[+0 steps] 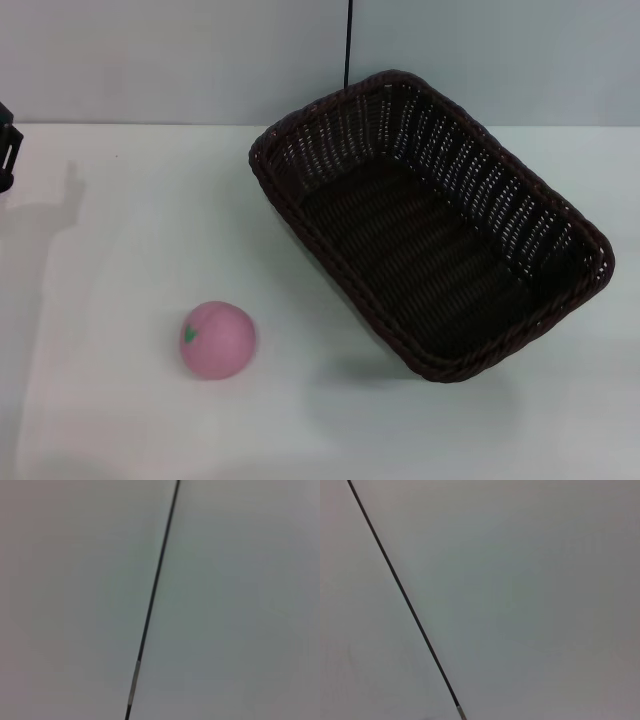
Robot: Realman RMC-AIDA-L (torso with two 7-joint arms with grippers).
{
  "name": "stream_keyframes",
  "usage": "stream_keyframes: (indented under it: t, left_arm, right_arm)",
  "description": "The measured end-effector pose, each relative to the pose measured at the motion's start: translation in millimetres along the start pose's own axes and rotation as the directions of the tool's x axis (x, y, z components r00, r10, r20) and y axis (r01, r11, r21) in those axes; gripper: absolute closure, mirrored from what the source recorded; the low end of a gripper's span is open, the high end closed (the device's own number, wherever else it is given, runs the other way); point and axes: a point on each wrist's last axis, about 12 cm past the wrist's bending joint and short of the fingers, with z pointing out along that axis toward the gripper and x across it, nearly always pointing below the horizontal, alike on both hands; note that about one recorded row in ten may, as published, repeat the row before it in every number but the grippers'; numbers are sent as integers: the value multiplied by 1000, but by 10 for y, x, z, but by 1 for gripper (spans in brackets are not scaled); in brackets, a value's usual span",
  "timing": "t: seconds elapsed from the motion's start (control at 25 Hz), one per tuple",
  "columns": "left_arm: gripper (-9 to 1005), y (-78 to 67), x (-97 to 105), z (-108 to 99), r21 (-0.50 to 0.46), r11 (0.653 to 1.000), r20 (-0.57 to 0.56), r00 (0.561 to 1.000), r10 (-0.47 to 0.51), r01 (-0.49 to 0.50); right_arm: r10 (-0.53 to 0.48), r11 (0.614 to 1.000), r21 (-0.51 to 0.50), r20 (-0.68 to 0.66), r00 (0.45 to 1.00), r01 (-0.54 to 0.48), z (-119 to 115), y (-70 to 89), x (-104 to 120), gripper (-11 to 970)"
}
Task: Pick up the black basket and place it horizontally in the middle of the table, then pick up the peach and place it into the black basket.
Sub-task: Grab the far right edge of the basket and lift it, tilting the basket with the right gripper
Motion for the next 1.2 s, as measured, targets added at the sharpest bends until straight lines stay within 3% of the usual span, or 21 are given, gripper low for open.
stream_keyframes:
  t: [0.12, 0.76, 1.0, 1.2]
  left_arm:
    - [198, -50, 17, 24, 9, 997, -7, 997, 74, -74]
    - [206, -63, 36, 20, 24, 998, -23, 998, 65, -64]
    - [209, -72, 59, -36, 49, 997, -38, 997, 69, -68]
    - [212, -75, 55, -28, 54, 996, -36, 997, 71, -69]
  right_arm:
    - [1, 1000, 0, -1, 1000, -1, -1, 2, 3, 351]
    - [8, 1000, -7, -9, 1000, -9, -3, 11, 14, 351]
    - [40, 987, -153, -102, 994, -55, 88, -8, -189, 351]
    - [35, 932, -345, -205, 978, -106, 187, 30, -604, 350]
